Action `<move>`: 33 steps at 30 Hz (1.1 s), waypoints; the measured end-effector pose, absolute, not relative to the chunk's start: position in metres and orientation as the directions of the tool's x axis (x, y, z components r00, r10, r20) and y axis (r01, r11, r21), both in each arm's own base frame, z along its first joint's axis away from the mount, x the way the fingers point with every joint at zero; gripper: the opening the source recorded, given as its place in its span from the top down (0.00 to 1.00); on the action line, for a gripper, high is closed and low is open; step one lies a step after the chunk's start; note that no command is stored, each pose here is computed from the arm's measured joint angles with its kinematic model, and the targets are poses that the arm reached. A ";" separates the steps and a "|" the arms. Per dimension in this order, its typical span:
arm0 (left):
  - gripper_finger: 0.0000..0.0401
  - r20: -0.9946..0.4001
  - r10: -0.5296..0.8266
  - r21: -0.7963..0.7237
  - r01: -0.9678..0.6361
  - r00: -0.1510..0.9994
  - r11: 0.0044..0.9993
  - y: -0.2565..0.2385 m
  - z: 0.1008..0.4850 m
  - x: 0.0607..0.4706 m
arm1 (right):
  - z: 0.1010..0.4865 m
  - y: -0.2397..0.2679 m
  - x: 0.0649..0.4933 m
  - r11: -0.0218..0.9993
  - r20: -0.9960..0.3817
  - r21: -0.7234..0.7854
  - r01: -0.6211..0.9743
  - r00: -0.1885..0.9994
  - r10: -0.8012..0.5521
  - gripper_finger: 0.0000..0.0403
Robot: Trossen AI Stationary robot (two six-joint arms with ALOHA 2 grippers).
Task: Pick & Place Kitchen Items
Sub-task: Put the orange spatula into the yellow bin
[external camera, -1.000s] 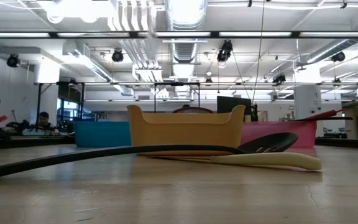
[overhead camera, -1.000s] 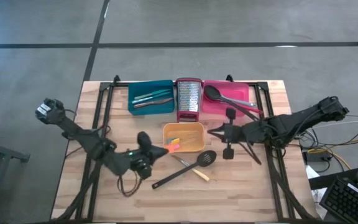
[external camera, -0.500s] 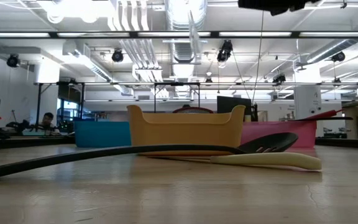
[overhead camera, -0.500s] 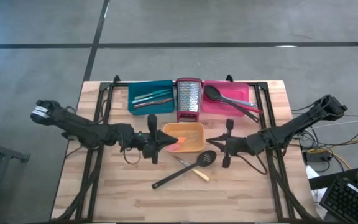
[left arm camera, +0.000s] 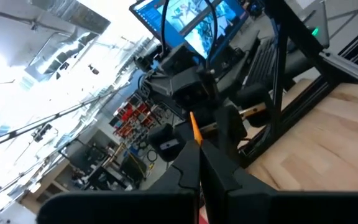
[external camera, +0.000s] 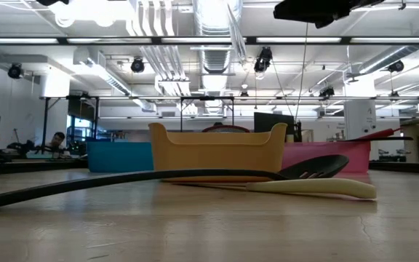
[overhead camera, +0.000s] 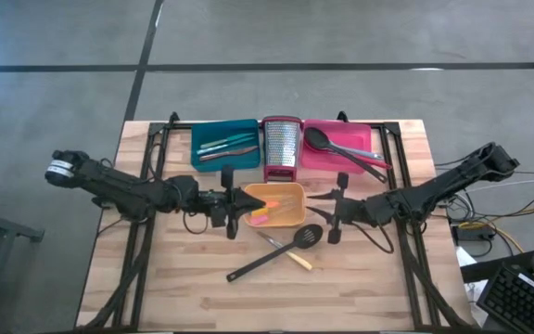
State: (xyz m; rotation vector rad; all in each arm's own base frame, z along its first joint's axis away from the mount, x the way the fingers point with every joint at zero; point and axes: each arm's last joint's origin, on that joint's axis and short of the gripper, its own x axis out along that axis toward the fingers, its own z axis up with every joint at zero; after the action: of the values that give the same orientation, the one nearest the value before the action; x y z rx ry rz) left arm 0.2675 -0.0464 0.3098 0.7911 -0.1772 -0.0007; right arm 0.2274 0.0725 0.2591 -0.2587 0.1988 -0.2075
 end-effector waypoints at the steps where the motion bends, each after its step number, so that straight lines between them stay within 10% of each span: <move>1: 1.00 0.159 -0.069 0.707 -0.065 0.985 0.704 -0.046 0.310 0.267 | 0.259 0.072 0.228 0.946 -0.168 -0.272 0.176 0.959 -0.227 0.68; 20: 1.00 0.180 -0.083 0.706 -0.070 0.980 0.705 -0.045 0.312 0.268 | 0.244 0.072 0.290 0.921 -0.169 -0.306 0.242 0.938 -0.303 0.47; 26: 1.00 0.180 -0.083 0.706 -0.069 0.980 0.705 -0.045 0.312 0.268 | 0.241 0.066 0.304 0.913 -0.208 -0.308 0.268 0.917 -0.340 0.57; 33: 1.00 0.168 -0.080 0.709 -0.064 0.983 0.703 -0.045 0.309 0.268 | 0.241 0.067 0.308 0.901 -0.243 -0.360 0.241 0.909 -0.340 0.95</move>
State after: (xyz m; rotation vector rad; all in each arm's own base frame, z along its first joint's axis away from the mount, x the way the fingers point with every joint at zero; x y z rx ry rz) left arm 0.2675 -0.0447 0.3095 0.7929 -0.1918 -0.0085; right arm 0.3078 0.0669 0.2409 -0.3300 0.3073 -0.3052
